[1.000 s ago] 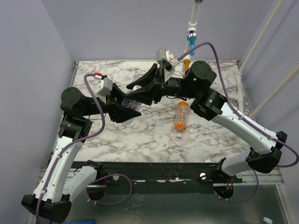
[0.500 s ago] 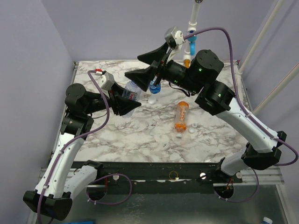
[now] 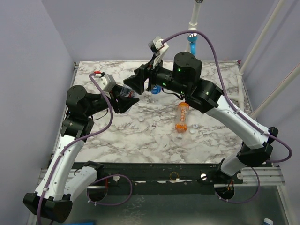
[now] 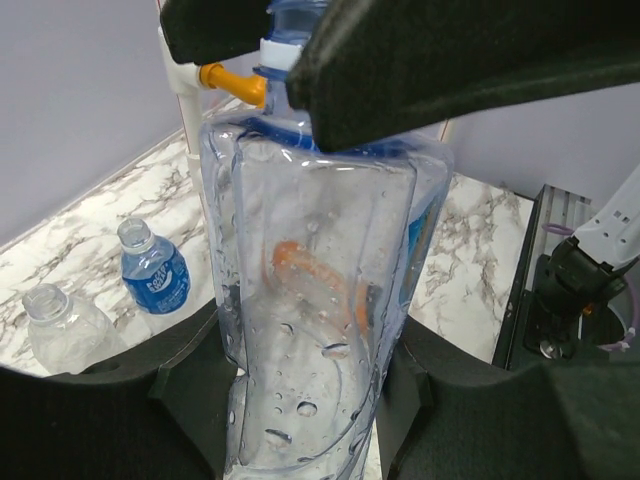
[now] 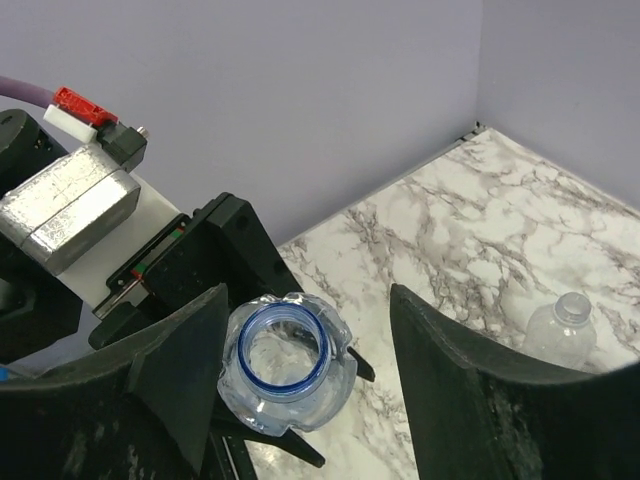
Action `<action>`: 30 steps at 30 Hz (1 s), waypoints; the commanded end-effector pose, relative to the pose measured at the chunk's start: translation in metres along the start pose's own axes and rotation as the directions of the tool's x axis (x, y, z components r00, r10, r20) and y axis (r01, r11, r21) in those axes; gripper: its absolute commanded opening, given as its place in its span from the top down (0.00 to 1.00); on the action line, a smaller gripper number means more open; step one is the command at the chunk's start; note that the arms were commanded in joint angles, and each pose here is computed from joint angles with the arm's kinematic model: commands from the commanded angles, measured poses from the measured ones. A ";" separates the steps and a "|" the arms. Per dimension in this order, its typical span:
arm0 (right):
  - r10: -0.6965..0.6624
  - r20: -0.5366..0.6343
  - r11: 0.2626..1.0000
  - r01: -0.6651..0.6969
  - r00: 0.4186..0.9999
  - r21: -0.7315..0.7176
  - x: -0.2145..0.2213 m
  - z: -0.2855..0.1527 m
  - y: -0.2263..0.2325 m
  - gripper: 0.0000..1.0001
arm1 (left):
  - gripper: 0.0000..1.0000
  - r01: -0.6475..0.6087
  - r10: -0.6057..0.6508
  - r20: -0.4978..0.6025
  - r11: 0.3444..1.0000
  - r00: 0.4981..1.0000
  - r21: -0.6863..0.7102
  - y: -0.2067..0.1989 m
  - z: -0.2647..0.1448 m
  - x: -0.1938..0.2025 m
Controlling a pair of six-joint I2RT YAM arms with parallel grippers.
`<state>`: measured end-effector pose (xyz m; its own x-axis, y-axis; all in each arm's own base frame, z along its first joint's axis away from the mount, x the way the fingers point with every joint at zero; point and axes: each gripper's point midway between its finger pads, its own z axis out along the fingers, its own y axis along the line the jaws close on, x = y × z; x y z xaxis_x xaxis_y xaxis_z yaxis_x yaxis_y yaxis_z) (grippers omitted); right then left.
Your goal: Unscrew the bottle caps
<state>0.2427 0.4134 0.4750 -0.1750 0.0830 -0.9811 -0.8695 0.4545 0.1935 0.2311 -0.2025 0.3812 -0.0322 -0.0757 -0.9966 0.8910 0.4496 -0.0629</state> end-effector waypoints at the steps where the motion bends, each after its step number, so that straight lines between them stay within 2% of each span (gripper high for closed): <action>1: 0.021 -0.006 0.999 -0.021 1.000 -0.025 0.003 -0.005 0.007 0.36 | 0.73 -0.013 0.013 -0.002 1.000 1.000 -0.021 0.002 -0.003 0.002; 2: 0.024 -0.009 0.999 -0.025 1.000 -0.028 0.004 -0.004 0.007 0.40 | 0.73 -0.012 0.012 -0.001 1.000 1.000 -0.022 0.002 -0.003 0.002; 5: 0.035 -0.022 0.999 -0.036 0.999 -0.036 0.010 -0.002 0.008 0.60 | 0.73 -0.009 0.009 0.000 1.000 1.000 -0.018 0.001 -0.004 0.002; 6: 0.037 -0.025 0.999 -0.038 0.999 -0.039 0.012 -0.001 0.009 0.66 | 0.72 -0.009 0.009 0.000 1.000 1.000 -0.017 0.000 -0.004 0.002; 7: 0.036 -0.027 0.999 -0.037 0.999 -0.040 0.013 -0.001 0.008 0.72 | 0.66 -0.006 0.006 0.000 1.000 1.000 -0.020 0.000 -0.004 0.003; 9: 0.031 -0.025 0.999 -0.031 0.999 -0.031 0.015 -0.002 0.007 0.77 | 0.33 -0.003 0.003 0.000 0.999 1.000 -0.036 0.002 -0.005 0.005; 10: 0.025 -0.021 0.999 -0.025 0.999 -0.021 0.014 -0.003 0.005 0.78 | 0.13 0.000 -0.001 -0.004 0.999 1.000 -0.044 0.003 -0.006 0.007; 11: 0.016 -0.022 1.000 -0.017 1.000 -0.010 0.015 -0.004 0.002 0.79 | 0.02 0.002 -0.002 -0.007 0.999 1.000 -0.052 0.004 -0.007 0.008; 20: -0.111 -0.087 0.981 0.123 0.990 0.150 0.044 -0.016 -0.037 0.83 | 0.01 0.049 -0.086 -0.145 0.969 0.986 -0.241 0.029 -0.024 0.059; 24: -0.157 -0.156 0.950 0.192 0.975 0.246 0.075 -0.019 -0.069 0.84 | 0.01 0.044 -0.120 -0.211 0.942 0.970 -0.333 0.041 -0.037 0.081; 30: -0.148 -0.295 0.901 0.251 0.944 0.353 0.144 -0.014 -0.129 0.90 | 0.01 0.043 -0.138 -0.227 0.924 0.964 -0.380 0.040 -0.048 0.089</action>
<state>0.2868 0.3725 0.3478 -0.1667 -0.1780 -0.9698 -0.7498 0.6616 0.0074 0.2445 -0.1627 0.2968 -0.2381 0.0405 -0.9704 0.7040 0.6955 -0.1437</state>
